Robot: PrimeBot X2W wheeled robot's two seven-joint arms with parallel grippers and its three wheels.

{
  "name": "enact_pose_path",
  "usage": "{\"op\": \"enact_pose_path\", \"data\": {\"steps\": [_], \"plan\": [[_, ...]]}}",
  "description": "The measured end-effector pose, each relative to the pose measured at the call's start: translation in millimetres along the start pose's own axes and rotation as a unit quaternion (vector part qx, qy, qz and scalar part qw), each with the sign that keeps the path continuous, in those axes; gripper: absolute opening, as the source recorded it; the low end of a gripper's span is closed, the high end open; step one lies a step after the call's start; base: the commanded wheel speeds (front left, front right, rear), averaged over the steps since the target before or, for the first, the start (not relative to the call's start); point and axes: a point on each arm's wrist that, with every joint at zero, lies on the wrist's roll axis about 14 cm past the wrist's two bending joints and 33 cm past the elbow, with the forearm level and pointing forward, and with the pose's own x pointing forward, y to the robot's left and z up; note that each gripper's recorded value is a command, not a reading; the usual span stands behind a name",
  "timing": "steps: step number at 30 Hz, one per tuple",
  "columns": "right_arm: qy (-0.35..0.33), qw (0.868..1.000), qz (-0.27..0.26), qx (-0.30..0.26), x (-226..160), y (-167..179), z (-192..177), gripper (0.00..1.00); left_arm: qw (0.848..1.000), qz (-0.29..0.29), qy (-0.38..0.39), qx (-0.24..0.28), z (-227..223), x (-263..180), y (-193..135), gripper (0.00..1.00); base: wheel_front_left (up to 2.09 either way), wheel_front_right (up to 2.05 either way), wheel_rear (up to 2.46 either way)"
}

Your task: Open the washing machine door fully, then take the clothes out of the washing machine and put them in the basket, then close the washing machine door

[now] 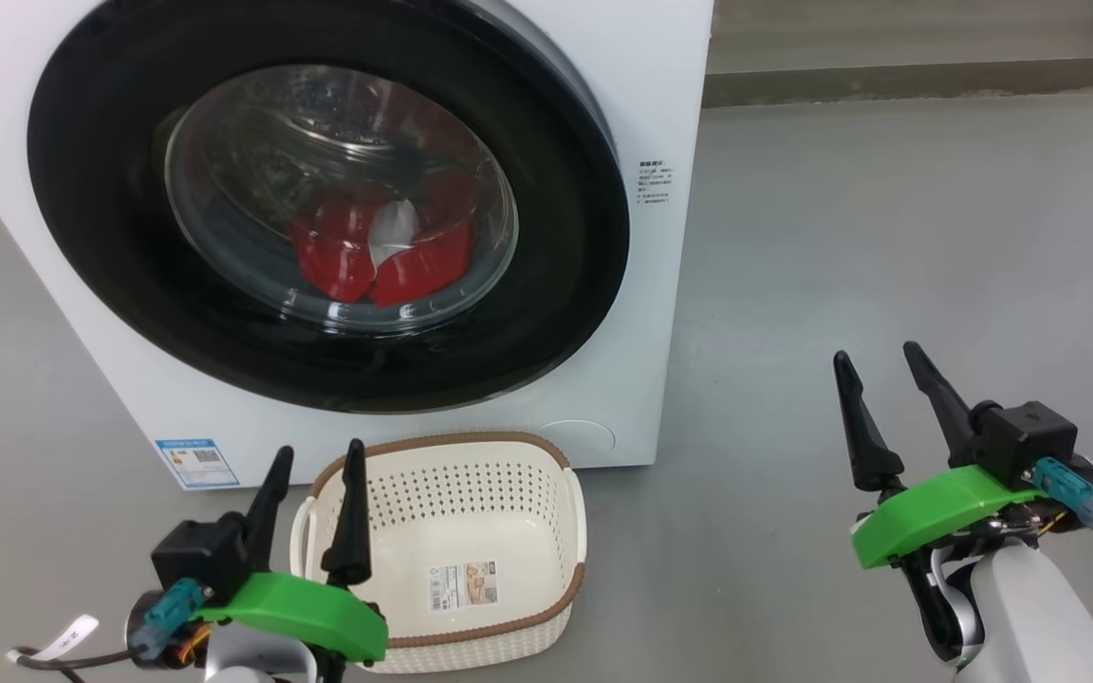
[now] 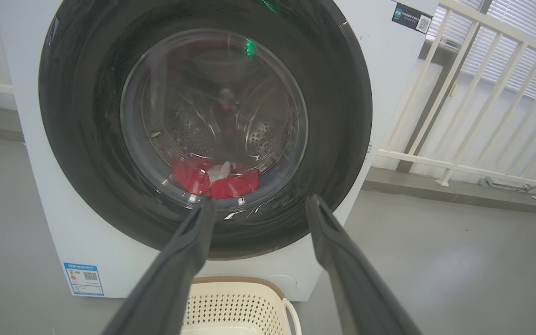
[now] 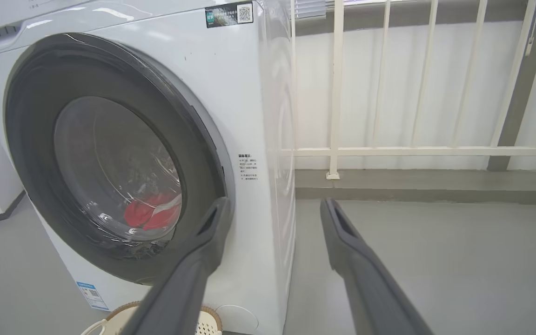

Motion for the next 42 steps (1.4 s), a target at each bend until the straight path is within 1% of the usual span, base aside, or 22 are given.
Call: {"op": "enact_pose_path", "data": {"steps": [10, 15, 18, 26, 42], "plan": [[-0.015, 0.998, 0.018, -0.062, 6.9, 5.8, 8.8, 1.00, 0.998, -0.012, -0.027, 0.063, 12.6, 5.3, -5.6, 1.00, 0.00, 0.00, 0.00], [-0.019, 0.996, 0.025, -0.088, 9.3, 8.4, 11.4, 1.00, 0.996, -0.017, -0.042, 0.083, 20.1, 8.8, -9.7, 1.00, 0.00, 0.00, 0.00], [-0.027, 0.995, 0.026, -0.090, 11.2, 8.7, 17.5, 1.00, 0.995, -0.016, -0.042, 0.084, 20.6, 8.4, -9.5, 1.00, 0.00, 0.00, 0.00], [-0.031, 0.995, 0.026, -0.089, 10.3, 8.6, 20.1, 1.00, 0.995, -0.011, -0.044, 0.085, 22.3, 7.4, -7.9, 1.00, 0.00, 0.00, 0.00], [-0.007, 0.997, 0.021, -0.069, 10.0, 6.0, 3.1, 1.00, 0.995, -0.005, -0.043, 0.094, 21.7, 7.4, -2.9, 1.00, 0.00, 0.00, 0.00]]}}
